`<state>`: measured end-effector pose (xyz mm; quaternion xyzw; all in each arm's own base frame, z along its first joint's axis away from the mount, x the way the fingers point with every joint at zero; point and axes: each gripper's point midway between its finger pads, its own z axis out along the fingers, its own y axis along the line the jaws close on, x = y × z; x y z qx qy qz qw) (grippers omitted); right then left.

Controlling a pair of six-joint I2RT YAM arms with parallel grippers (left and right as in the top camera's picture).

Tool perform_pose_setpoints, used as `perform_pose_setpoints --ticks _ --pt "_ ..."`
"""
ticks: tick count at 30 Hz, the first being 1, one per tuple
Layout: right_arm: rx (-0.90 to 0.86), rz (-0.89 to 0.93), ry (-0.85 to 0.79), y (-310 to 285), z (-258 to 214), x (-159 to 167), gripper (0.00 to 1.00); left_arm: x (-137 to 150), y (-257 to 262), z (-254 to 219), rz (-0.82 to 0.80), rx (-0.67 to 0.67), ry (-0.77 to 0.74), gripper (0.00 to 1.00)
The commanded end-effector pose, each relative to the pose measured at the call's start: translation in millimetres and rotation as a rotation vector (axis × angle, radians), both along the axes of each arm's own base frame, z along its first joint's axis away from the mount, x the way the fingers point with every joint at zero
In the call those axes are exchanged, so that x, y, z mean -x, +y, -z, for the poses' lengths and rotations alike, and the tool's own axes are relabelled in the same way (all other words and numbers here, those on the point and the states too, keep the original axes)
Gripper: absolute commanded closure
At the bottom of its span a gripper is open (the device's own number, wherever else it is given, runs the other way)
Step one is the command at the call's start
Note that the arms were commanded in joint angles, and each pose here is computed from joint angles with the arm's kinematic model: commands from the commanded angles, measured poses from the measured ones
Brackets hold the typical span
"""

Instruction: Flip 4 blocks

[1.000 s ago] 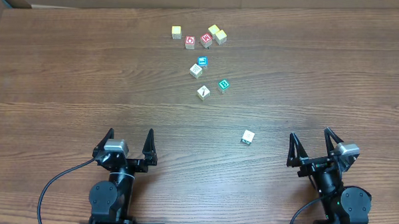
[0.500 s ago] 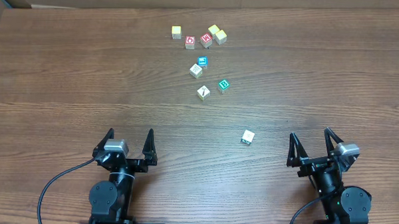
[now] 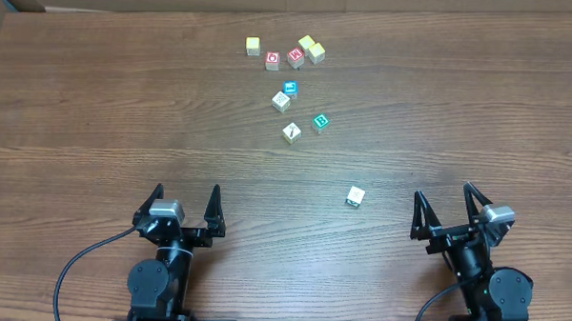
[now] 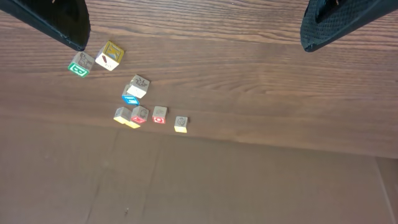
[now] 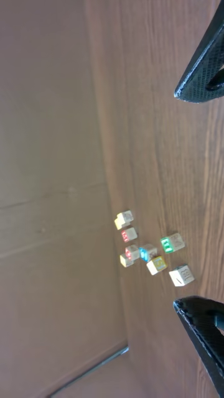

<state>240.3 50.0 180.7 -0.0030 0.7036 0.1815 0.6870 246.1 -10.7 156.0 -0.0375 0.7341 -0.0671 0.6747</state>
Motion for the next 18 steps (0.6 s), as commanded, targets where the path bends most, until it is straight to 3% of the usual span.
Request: perform_pose_setpoints --ticks 1,8,18 --pt "-0.001 -0.034 -0.026 5.5 -3.7 1.6 0.00 0.4 -2.9 0.5 0.016 -0.021 -0.003 0.00" --pt "-0.050 -0.116 -0.003 18.2 -19.9 11.2 0.00 0.3 -3.0 0.4 0.016 -0.021 -0.004 0.00" --pt "-0.049 -0.087 0.035 11.6 -119.0 39.7 0.00 0.4 -3.0 0.5 0.016 -0.021 -0.003 0.00"
